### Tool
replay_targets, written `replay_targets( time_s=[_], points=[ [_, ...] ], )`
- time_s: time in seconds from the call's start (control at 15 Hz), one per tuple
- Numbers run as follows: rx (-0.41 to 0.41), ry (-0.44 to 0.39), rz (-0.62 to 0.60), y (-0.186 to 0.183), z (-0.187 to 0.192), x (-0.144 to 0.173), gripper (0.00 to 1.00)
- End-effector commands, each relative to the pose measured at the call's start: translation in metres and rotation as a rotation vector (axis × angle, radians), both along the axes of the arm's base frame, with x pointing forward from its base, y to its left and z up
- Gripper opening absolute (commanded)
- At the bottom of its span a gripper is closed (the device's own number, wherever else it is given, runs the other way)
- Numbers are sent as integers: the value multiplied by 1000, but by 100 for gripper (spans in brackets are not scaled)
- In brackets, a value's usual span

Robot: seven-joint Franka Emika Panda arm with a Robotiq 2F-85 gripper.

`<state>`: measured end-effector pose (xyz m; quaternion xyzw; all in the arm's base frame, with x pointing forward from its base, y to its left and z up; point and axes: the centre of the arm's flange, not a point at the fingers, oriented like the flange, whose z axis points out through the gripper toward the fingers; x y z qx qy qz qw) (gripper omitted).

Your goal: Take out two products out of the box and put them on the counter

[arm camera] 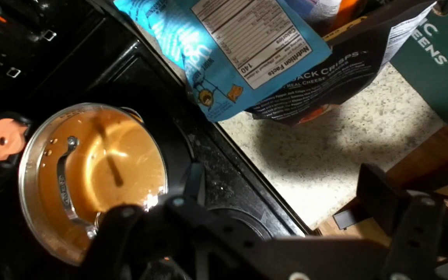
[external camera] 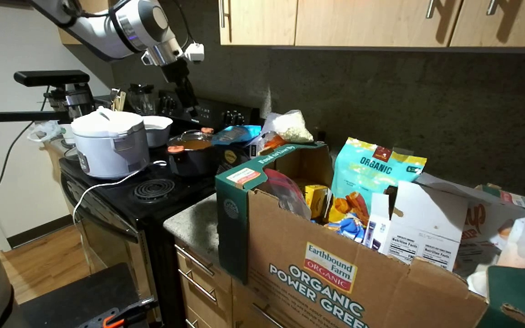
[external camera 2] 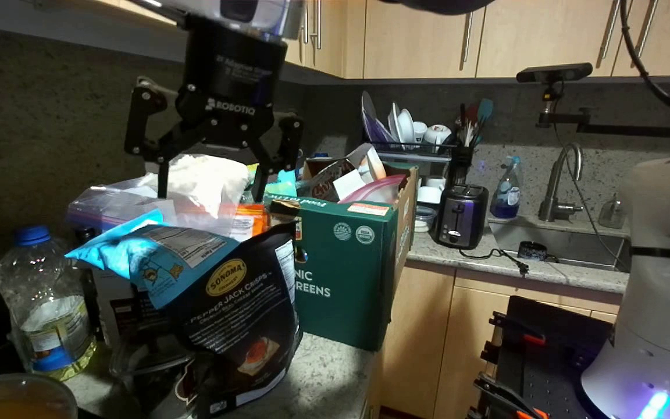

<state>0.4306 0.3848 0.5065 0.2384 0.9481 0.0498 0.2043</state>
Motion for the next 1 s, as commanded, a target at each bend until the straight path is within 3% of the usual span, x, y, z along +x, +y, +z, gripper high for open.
replay_targets(
  time_s=[0.0,0.4,0.8,0.87,0.93],
  points=[
    [45,-39,-26,-41,21,-42,100],
    [76,-146,-241,-105,34,-67,100],
    [140,-186,-398,-182,44,-90,100],
    [104,-138,-366,-154,46,-70,100],
    [112,-145,-381,-165,47,-74,100]
  ],
)
